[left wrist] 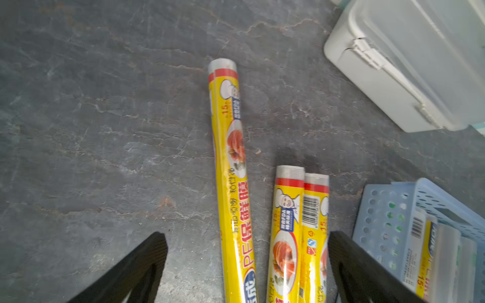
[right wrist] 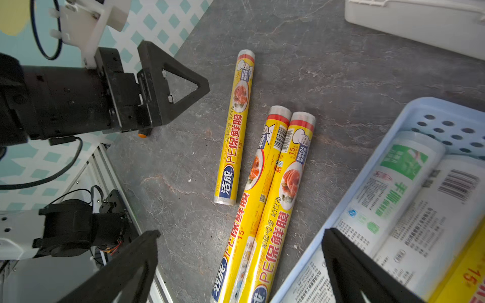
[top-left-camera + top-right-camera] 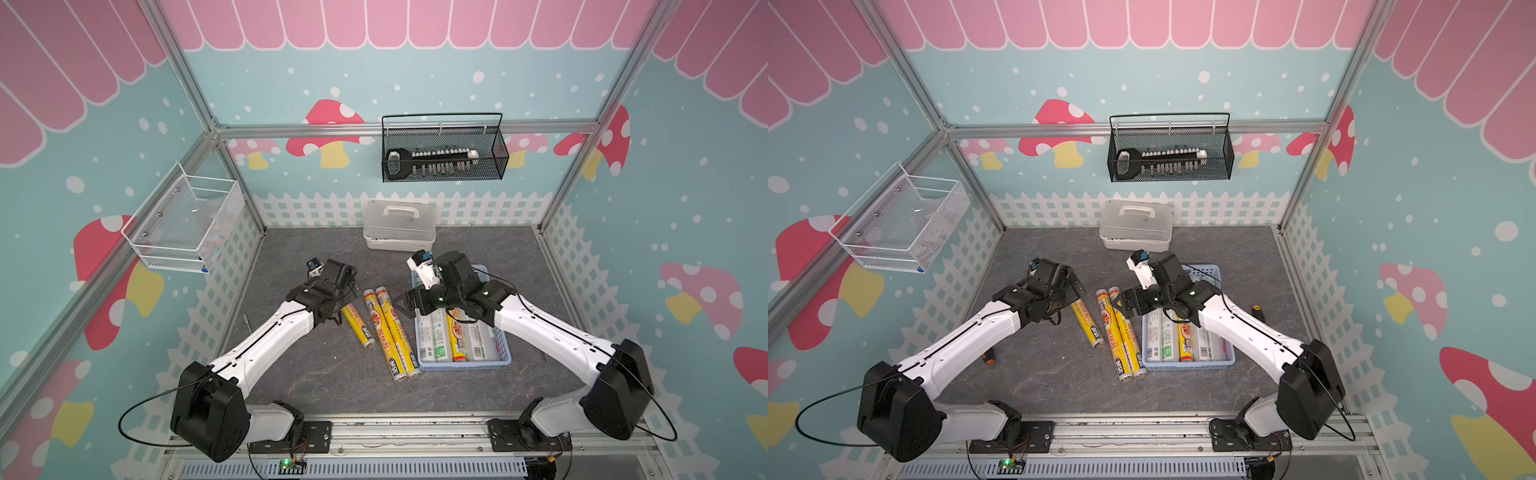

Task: Put the plastic wrap into the basket
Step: Pick up the plastic wrap from the center of the board.

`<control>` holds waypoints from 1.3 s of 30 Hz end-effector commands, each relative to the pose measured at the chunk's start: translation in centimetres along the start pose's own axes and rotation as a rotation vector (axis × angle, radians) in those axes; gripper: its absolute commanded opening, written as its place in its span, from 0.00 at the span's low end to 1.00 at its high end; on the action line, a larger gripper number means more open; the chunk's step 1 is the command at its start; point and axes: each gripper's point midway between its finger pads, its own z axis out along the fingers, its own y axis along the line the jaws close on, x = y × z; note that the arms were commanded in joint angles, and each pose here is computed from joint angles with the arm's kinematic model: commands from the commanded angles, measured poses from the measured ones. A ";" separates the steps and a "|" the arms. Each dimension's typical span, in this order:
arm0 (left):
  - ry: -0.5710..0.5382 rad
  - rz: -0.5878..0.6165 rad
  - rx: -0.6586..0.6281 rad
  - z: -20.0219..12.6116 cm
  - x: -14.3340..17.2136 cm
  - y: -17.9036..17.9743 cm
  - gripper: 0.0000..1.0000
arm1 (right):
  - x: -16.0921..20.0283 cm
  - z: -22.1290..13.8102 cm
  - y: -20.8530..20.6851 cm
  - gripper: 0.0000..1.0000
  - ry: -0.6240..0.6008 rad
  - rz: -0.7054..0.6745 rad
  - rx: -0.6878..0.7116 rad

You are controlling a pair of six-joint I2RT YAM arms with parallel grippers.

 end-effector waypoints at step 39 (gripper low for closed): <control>0.455 0.004 -0.177 12.3 5.4 3.5 0.53 | 2.8 7.9 2.2 1.00 0.274 -0.016 -0.049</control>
